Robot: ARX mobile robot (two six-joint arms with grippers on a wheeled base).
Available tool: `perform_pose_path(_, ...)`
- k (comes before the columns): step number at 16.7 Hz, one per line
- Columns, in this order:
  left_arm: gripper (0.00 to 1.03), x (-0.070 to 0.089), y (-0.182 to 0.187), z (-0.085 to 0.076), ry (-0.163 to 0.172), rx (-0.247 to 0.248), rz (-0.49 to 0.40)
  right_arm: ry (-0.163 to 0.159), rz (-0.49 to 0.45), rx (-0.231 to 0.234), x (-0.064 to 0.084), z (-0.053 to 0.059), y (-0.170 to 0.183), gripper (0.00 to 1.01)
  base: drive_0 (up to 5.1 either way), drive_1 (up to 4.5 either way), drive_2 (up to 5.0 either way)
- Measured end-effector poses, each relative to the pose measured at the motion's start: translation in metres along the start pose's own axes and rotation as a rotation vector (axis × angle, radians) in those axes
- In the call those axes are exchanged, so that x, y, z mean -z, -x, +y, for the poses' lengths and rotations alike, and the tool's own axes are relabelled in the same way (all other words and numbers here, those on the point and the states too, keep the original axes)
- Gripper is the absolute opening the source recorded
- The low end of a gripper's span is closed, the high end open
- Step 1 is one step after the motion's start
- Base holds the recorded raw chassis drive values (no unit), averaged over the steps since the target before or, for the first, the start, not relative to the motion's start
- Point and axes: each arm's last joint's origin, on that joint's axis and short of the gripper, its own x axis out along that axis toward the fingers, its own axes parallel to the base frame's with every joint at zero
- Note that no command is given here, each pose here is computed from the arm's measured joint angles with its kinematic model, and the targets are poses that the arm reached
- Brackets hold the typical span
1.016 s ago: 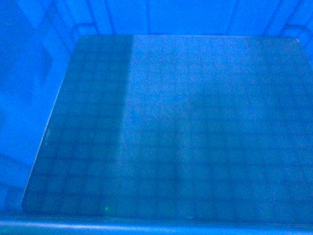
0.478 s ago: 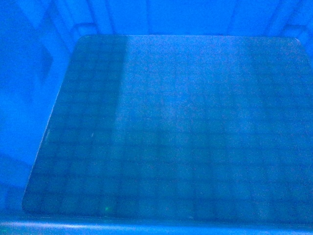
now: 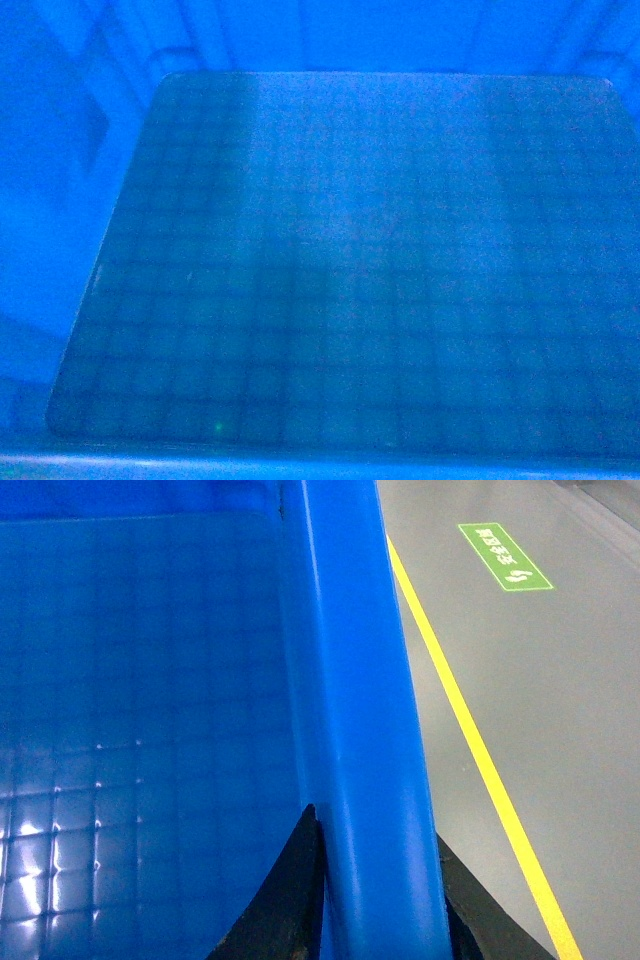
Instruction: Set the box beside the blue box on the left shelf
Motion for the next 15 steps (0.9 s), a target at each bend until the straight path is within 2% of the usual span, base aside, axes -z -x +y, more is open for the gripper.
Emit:
perform_pose_path(1,0.09,0.0,0.0,0.0,0.0,0.0,0.0,0.0,0.0,0.0,0.0001,0.0,0.0,0.17,0.0,0.0,0.0)
perform_pose_path(15,0.09,-0.0002,0.0003,0.0001,-0.001,0.0,-0.002,0.003,0.0,0.0,0.0001,0.0,0.0,0.17,0.0,4.21,-4.2)
